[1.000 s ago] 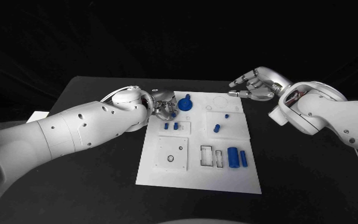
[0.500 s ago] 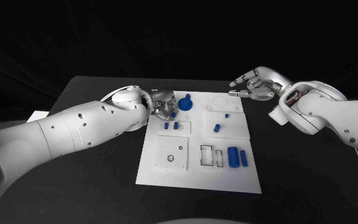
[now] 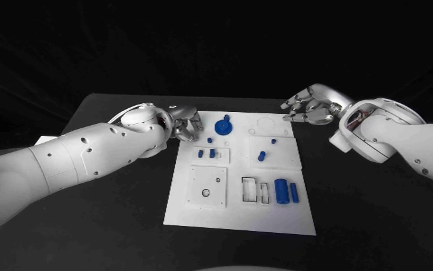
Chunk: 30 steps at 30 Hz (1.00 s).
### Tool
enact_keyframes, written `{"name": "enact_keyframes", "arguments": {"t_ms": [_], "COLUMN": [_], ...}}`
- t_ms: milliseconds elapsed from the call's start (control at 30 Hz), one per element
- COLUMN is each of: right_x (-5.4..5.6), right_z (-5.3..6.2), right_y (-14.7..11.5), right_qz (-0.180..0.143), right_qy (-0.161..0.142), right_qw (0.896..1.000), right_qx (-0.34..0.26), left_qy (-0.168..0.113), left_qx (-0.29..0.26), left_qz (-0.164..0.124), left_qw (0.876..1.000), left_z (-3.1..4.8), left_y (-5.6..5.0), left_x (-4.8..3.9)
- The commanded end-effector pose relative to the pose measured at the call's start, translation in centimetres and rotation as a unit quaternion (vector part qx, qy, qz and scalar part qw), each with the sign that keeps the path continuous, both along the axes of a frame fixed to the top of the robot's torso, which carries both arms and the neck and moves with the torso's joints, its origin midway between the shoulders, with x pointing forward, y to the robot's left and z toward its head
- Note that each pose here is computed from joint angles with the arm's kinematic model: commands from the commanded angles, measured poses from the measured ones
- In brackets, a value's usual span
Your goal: Assemble the parts on the task board
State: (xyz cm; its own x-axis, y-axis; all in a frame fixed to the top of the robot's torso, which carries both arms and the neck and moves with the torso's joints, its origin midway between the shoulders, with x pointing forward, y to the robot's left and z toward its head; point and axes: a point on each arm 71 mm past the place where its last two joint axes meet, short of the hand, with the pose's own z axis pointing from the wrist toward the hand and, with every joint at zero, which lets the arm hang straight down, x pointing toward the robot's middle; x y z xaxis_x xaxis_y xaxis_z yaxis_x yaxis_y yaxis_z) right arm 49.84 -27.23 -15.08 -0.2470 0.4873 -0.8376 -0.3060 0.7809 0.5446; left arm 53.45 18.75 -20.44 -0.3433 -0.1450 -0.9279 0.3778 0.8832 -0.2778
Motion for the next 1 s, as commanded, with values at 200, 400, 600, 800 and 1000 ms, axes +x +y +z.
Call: {"name": "enact_keyframes", "arguments": {"t_ms": [200,400,600,800,1000], "right_x": [-0.8,-1.4,-1.6,-1.6,-1.6], "right_z": [-1.0,-1.9,-3.0,-4.2,-5.0], "right_y": [1.2,2.4,3.5,4.4,5.4], "right_qz": [0.047,0.068,0.080,0.090,0.100], "right_qy": [-0.043,-0.064,-0.071,-0.072,-0.069], "right_qw": [0.977,0.960,0.952,0.949,0.949], "right_qx": [-0.203,-0.263,-0.288,-0.293,-0.291], "left_qy": [0.062,0.151,0.193,0.209,0.213], "left_qx": [-0.366,-0.596,-0.674,-0.693,-0.698], "left_qz": [0.146,0.208,0.185,0.169,0.165], "left_qw": [0.917,0.761,0.689,0.669,0.664], "left_z": [1.73,1.93,2.39,2.67,2.77], "left_y": [4.4,5.5,4.7,4.1,4.1], "left_x": [0.15,-1.12,-2.47,-3.27,-3.56]}}
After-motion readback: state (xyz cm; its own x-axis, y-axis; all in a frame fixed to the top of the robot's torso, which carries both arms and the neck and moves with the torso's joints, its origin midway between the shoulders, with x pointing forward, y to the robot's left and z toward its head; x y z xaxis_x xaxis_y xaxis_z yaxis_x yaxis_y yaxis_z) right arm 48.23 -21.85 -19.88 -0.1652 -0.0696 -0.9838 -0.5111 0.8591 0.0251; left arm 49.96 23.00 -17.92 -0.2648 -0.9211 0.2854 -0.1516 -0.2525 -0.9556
